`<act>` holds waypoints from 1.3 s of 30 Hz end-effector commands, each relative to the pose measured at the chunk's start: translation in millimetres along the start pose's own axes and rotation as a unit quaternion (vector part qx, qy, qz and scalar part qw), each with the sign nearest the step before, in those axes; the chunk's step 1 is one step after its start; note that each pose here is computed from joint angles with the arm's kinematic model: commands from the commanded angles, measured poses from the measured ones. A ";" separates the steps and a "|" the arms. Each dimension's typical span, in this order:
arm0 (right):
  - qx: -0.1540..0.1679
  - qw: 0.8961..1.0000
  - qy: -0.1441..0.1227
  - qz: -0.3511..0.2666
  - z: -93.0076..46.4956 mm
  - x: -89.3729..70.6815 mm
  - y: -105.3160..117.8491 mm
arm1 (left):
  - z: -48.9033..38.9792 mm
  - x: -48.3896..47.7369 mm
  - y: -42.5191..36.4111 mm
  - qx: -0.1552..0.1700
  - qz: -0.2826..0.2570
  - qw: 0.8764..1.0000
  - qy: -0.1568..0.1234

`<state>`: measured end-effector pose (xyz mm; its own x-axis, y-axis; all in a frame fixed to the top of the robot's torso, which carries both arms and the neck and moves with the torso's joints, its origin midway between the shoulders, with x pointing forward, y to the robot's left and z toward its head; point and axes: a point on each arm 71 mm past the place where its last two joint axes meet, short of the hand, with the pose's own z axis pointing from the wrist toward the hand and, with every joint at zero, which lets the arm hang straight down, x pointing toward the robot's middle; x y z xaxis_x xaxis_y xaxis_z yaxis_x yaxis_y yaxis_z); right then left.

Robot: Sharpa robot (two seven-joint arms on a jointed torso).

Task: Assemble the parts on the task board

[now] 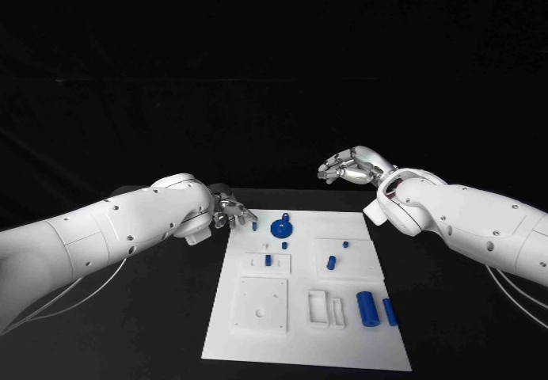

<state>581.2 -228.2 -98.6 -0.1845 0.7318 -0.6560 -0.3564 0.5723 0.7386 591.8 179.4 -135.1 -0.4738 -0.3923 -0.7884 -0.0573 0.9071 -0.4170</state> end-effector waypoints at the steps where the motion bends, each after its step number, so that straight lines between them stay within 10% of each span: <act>1: -0.005 1.000 0.004 0.003 -0.5 1.2 1.9 | 4.4 -1.6 -2.0 -0.004 0.022 1.000 0.013; 39: -0.011 1.000 0.008 0.005 -0.5 5.2 6.6 | 19.6 -0.8 -9.1 -0.003 0.010 0.999 0.031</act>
<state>577.9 -222.1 -97.6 -0.1977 0.7312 -0.6529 -0.3675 0.5622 0.7409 610.3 171.3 -138.4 -0.5114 -0.3634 -0.7787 -0.0657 0.9201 -0.3862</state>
